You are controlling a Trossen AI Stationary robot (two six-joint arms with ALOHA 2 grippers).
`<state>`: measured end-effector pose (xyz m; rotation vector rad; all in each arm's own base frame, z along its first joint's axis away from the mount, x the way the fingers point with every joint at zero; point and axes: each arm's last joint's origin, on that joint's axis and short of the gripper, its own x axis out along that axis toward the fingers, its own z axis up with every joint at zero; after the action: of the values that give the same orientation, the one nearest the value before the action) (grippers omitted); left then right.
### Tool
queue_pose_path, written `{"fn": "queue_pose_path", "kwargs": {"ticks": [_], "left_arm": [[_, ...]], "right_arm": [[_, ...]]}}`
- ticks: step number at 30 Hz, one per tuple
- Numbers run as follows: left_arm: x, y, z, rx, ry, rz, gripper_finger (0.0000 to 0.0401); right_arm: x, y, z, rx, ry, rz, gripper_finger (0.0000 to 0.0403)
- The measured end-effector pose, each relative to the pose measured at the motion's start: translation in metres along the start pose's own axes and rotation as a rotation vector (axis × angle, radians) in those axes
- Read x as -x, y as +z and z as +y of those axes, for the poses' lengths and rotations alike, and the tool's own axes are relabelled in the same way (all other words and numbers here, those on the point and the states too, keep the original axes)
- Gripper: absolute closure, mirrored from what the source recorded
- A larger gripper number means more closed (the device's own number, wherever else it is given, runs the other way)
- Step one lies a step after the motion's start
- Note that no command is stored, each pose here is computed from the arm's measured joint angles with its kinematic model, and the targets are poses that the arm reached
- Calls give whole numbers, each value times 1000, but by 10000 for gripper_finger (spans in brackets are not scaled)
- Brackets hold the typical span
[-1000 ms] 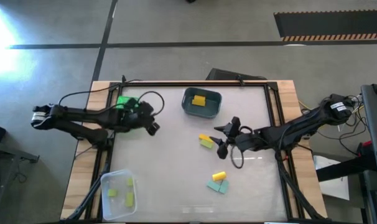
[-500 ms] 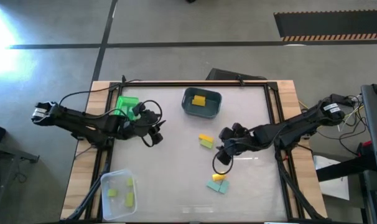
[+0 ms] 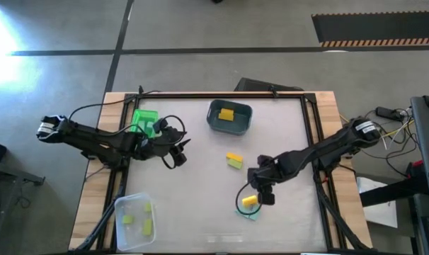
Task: Sort & place blocks by color
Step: Put the yellow block into the blue bin
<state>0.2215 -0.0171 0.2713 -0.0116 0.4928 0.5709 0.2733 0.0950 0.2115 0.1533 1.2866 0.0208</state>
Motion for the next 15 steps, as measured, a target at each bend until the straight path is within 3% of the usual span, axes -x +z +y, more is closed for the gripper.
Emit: {"fn": "queue_pose_path", "kwargs": {"ticks": [6, 15], "left_arm": [[-1, -2, 0, -8, 2, 4, 278], [-3, -4, -1, -18, 6, 14, 278]], "right_arm": [[-4, 12, 16, 40, 35, 12, 271], [-28, 38, 51, 191, 21, 79, 179]]}}
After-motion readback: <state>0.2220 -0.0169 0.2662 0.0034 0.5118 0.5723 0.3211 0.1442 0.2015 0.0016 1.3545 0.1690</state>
